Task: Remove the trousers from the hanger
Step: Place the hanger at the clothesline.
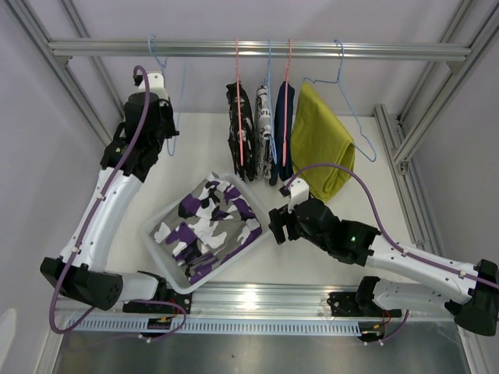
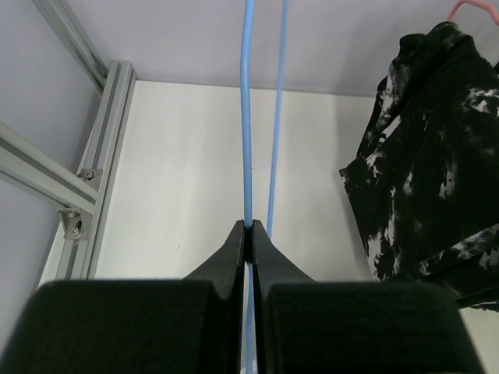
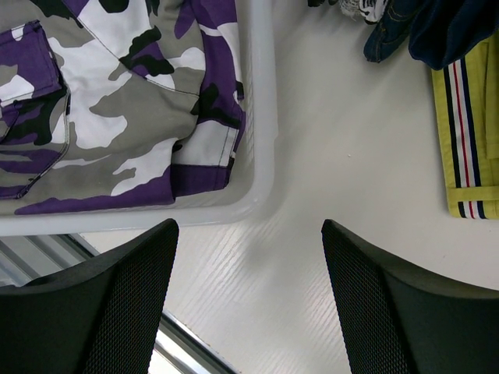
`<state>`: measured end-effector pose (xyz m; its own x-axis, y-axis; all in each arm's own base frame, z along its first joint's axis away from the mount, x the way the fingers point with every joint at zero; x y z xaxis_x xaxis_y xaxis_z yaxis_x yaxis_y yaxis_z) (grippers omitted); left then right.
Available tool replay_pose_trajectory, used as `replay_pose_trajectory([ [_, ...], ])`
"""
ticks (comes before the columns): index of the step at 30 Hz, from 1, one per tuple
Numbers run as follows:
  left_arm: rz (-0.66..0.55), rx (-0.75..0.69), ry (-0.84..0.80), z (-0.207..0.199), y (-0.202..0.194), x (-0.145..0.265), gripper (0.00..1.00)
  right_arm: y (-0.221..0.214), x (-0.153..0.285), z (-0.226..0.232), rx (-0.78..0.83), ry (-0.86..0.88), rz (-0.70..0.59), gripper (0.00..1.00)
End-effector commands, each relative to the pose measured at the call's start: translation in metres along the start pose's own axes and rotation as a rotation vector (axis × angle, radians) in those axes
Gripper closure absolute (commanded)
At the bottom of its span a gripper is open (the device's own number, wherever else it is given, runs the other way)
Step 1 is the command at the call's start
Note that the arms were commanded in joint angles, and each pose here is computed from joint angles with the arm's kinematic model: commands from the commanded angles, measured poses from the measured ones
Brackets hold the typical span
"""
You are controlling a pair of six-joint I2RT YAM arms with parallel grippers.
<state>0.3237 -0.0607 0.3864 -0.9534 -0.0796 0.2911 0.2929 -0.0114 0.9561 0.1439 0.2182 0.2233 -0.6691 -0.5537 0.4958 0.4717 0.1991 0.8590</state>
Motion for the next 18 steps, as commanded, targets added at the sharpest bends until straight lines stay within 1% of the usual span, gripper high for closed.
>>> replay_pose_trajectory([
  [1,-0.24,0.068,0.027,0.008,0.064,0.009,1.0,0.005,0.0,0.0,-0.013,-0.01,-0.033,0.21],
  [11,-0.19,0.059,0.044,0.013,0.053,0.014,1.0,0.005,0.001,0.001,-0.015,-0.004,-0.033,0.21],
  [12,-0.175,0.054,0.047,0.013,0.047,0.011,0.99,0.005,0.001,0.001,-0.017,-0.002,-0.034,0.21],
  [14,-0.17,0.054,0.056,0.015,0.043,0.013,0.96,0.006,0.002,0.001,-0.017,-0.002,-0.036,0.21],
  [15,-0.165,0.056,0.058,0.014,0.04,0.012,0.91,0.006,0.002,0.001,-0.018,0.0,-0.037,0.21],
  [18,-0.156,0.06,0.047,0.014,0.035,0.014,0.91,0.006,0.002,0.001,-0.017,0.003,-0.034,0.21],
])
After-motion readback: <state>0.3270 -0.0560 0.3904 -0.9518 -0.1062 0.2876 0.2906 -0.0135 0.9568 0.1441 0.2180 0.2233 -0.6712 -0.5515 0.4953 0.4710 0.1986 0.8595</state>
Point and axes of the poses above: each gripper's point midway between its finger pads, its own x axis back along the fingers, its own z axis along the line the jaws close on, y = z × x, the point moved 7 cm from there along x, back along the fingers, and after that the axes turned 2 degrees about -x, right-handed, at the moved point
